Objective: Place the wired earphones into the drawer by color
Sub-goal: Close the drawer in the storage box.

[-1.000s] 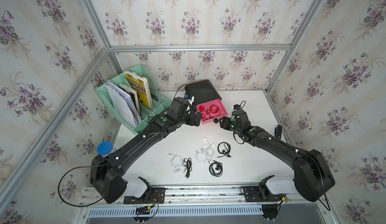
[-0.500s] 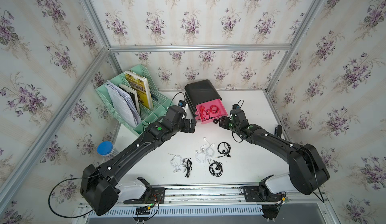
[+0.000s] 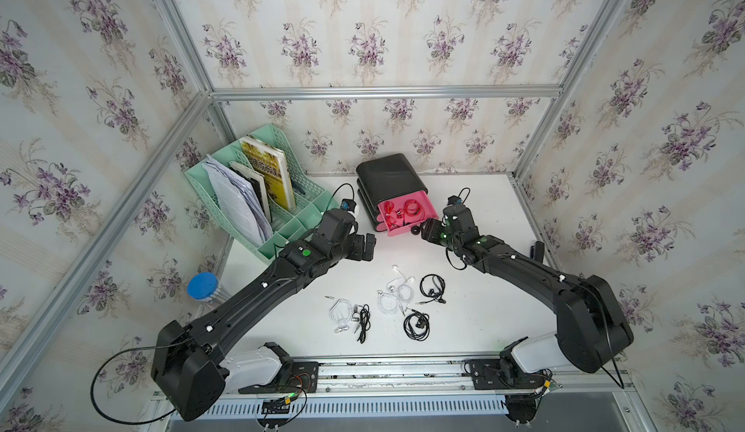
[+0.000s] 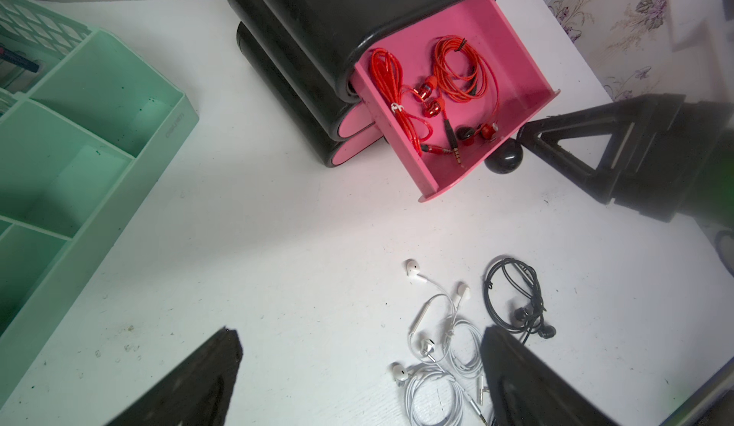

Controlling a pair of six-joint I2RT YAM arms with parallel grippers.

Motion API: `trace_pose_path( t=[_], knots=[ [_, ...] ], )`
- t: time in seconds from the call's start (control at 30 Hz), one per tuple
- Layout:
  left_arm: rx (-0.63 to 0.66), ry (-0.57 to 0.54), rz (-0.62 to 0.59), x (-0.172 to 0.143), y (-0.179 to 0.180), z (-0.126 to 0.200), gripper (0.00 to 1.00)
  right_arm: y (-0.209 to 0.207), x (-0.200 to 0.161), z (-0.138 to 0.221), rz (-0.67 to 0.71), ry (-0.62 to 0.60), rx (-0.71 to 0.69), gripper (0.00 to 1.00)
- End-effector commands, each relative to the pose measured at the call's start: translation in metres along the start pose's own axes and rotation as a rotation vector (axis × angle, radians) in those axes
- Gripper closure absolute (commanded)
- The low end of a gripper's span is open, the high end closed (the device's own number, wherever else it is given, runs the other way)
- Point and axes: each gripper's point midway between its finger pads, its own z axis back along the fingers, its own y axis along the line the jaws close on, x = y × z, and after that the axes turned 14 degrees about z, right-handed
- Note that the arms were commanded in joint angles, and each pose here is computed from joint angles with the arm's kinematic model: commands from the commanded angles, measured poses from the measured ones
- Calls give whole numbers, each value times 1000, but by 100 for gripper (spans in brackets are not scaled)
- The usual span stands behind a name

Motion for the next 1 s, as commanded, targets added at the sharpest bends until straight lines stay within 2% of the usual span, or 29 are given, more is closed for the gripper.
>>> trace_pose_path(
  t=[0.0, 0.47, 0.97],
  knots=[
    [14, -21, 14, 3, 4, 3, 1, 6, 13, -1, 1, -41, 19, 34],
    [26, -29, 23, 2, 8, 7, 1, 17, 31, -16, -1, -55, 39, 34],
    [42, -37, 19, 3, 11, 10, 1, 26, 54, -48, -4, -64, 56, 34]
  ],
)
